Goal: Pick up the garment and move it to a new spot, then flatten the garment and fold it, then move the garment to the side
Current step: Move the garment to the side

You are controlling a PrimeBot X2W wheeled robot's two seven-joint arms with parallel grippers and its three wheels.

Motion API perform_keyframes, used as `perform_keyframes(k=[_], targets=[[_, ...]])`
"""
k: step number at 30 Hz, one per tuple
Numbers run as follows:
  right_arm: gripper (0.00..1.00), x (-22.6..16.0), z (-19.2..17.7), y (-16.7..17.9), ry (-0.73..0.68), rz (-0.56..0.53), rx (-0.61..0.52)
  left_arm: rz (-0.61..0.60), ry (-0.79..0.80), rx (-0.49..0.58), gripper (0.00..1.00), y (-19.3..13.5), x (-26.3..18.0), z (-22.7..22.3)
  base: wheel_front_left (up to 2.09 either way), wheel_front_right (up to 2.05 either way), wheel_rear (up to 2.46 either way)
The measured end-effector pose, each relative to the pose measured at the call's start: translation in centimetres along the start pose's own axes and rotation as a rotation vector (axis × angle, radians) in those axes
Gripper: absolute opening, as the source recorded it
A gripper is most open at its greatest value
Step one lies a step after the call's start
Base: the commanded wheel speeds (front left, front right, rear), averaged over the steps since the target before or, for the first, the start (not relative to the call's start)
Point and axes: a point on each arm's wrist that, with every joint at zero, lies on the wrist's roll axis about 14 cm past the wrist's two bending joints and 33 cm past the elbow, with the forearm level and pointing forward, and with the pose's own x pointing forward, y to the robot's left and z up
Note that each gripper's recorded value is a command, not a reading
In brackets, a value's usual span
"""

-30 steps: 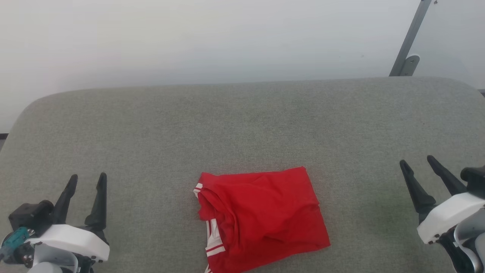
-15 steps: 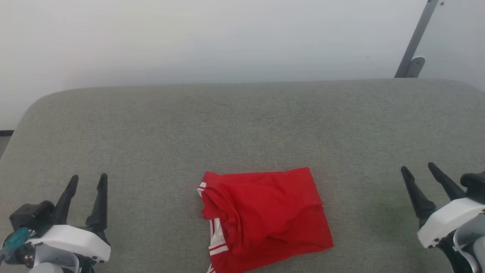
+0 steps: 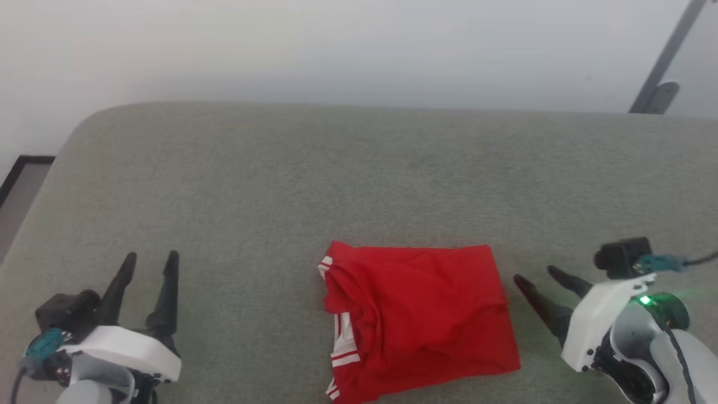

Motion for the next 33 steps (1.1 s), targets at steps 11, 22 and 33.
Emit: perform_keyframes(k=[11, 22, 33], targets=[[1.0, 2.9, -5.7, 0.9, 0.439, 0.053, -0.024, 0.051, 0.04, -0.021, 1.0, 1.1, -0.6, -1.4, 0.0, 0.0, 0.0], [0.0, 5.2, -7.3, 1.6, 0.603, 0.064, -0.04, 0.09, 0.07, -0.028, 1.0, 2.1, -0.5, -2.3, 0.0, 0.0, 0.0], [0.0, 3.9, -3.9, -2.2, 0.526, -0.053, -0.062, 0.008, 0.044, -0.031, 1.0, -0.4, 2.6, -1.7, 0.0, 0.0, 0.0]])
